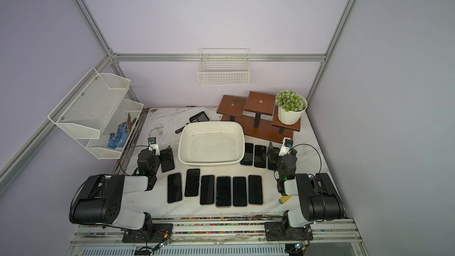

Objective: Take the phone out of the storage box
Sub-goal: Reset both arms

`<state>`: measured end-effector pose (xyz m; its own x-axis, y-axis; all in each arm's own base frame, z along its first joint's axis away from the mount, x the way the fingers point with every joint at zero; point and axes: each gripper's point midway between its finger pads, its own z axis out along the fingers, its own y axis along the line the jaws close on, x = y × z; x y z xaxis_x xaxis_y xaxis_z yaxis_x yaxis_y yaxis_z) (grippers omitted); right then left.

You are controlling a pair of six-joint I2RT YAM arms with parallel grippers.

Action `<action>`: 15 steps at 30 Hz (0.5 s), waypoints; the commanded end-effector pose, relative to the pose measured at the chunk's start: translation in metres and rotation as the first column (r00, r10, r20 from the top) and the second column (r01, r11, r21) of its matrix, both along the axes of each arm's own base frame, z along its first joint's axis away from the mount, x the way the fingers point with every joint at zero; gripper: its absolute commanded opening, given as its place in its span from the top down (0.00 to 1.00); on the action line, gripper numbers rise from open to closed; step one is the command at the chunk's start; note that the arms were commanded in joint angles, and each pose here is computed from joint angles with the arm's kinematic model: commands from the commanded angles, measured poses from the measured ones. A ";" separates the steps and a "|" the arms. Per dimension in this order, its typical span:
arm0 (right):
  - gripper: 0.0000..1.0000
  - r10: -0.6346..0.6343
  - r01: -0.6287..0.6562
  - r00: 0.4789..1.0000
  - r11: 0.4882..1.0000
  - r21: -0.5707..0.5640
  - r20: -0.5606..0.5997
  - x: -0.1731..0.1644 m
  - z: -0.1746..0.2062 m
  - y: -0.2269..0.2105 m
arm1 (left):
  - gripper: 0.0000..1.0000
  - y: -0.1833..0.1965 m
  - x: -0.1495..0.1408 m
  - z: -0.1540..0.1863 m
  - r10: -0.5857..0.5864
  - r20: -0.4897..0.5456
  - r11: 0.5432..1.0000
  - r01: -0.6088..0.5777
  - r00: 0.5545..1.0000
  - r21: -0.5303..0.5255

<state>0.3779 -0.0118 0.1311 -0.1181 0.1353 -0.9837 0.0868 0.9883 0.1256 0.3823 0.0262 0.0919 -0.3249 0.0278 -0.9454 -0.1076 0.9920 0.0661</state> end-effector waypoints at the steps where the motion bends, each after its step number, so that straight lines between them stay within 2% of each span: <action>1: 0.01 0.028 -0.028 1.000 0.999 -0.027 0.005 0.011 0.005 0.003 | 0.00 -0.002 0.012 0.025 -0.015 0.130 1.000 0.012 0.991 0.023; 3: 0.01 0.039 -0.038 0.999 0.999 -0.034 0.005 0.013 0.005 0.005 | 0.00 0.013 0.020 0.021 0.081 0.073 0.997 -0.082 0.994 0.006; 5: 0.00 0.035 -0.034 0.999 0.999 -0.039 0.026 0.012 0.009 0.005 | 0.00 0.012 0.019 0.018 0.079 0.041 0.997 -0.079 0.996 -0.003; 9: 0.00 0.033 -0.032 0.999 0.999 -0.039 0.033 0.011 0.010 0.005 | 0.00 0.012 0.018 0.021 0.077 0.078 0.997 -0.077 0.994 0.003; 15: 0.00 0.035 -0.034 0.999 0.999 -0.039 0.038 0.011 0.011 0.005 | 0.00 0.012 0.018 0.021 0.077 0.074 0.997 -0.077 0.994 0.003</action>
